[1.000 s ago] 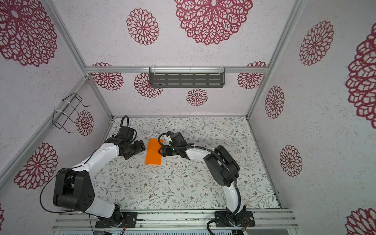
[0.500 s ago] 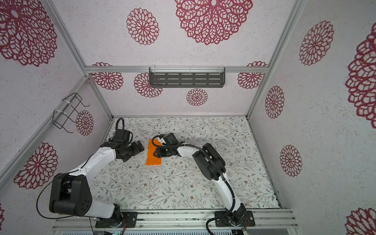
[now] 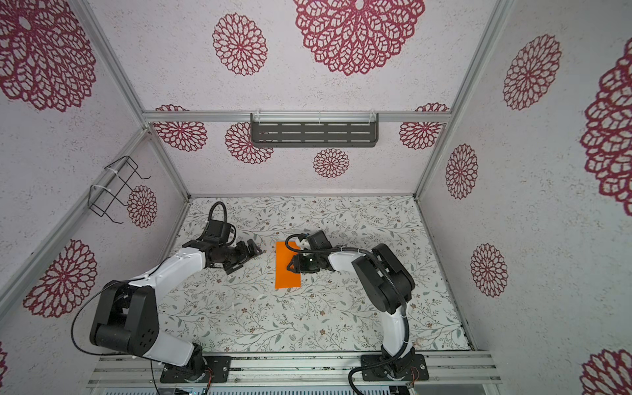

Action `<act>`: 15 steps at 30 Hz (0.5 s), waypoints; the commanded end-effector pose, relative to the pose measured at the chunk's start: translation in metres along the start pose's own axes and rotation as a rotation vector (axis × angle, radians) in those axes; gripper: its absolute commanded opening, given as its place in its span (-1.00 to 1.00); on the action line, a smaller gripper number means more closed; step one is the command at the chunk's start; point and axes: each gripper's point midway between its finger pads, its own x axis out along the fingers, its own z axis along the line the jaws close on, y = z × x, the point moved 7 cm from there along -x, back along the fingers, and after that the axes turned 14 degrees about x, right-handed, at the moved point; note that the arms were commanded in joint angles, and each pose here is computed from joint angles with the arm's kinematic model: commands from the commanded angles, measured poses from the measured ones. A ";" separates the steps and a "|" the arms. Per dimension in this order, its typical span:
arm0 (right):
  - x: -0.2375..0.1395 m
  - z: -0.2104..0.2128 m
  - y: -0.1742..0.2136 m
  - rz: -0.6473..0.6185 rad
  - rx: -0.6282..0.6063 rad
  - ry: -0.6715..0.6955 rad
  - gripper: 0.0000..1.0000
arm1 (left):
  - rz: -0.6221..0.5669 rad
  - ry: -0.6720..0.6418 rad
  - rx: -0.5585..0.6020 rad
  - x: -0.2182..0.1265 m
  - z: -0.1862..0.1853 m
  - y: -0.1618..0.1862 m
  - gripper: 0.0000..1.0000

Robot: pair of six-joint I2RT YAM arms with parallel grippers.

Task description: Fold a paper plane with a square sheet of paper (pick it up from the middle)

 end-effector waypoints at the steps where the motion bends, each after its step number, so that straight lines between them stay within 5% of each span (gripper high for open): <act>1: -0.022 0.008 0.001 -0.021 -0.032 -0.010 0.00 | 0.022 0.127 -0.010 0.017 -0.022 0.005 0.97; 8: -0.035 0.020 -0.023 -0.152 0.033 -0.113 -0.05 | 0.059 0.187 -0.048 0.040 -0.036 0.019 0.99; 15: -0.018 0.002 -0.035 -0.166 0.121 -0.098 -0.16 | 0.132 0.233 -0.079 0.060 -0.042 0.032 0.72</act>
